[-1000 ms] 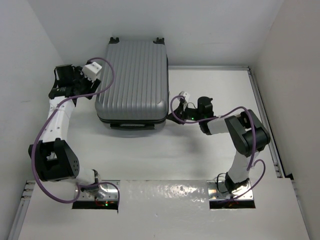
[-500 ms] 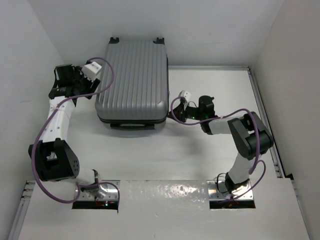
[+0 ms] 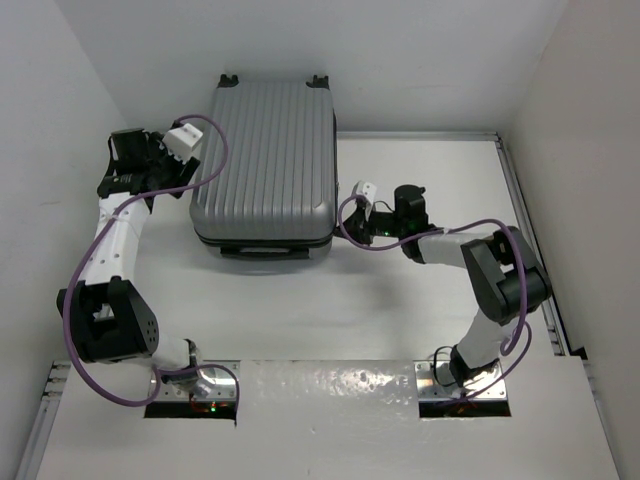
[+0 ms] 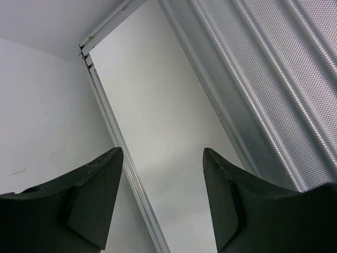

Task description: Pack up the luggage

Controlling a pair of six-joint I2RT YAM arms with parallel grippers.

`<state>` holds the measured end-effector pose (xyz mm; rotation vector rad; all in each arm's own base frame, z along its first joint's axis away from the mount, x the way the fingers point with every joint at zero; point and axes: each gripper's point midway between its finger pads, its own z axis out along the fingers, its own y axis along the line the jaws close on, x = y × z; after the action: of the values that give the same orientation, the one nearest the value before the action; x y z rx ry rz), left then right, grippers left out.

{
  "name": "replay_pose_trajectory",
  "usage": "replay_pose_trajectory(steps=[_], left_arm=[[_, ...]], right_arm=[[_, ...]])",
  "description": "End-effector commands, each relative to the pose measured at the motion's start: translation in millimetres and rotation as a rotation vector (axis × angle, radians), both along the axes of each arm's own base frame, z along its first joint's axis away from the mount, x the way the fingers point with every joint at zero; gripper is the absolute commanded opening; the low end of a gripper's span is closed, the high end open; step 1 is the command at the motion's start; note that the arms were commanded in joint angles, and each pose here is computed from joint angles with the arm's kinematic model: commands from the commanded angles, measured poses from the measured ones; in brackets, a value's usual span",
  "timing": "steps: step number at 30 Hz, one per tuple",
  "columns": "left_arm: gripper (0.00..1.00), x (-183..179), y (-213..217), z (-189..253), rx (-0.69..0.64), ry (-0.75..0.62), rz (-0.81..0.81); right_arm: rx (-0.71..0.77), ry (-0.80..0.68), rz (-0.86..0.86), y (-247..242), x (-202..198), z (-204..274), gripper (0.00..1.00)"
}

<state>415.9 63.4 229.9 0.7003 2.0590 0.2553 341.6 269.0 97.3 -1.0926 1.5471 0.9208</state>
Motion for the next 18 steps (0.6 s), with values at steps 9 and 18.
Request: replay_pose_trajectory(steps=[9,18], left_arm=[[0.59,5.1,-0.9,19.6,0.024,-0.068,-0.011],[0.59,5.7,1.2,22.8,0.037,-0.079,-0.007]], right_arm=[[0.043,-0.106,0.117,21.0,-2.2,24.0,0.22],[0.049,-0.029,0.136,28.0,-11.6,14.4,0.00]])
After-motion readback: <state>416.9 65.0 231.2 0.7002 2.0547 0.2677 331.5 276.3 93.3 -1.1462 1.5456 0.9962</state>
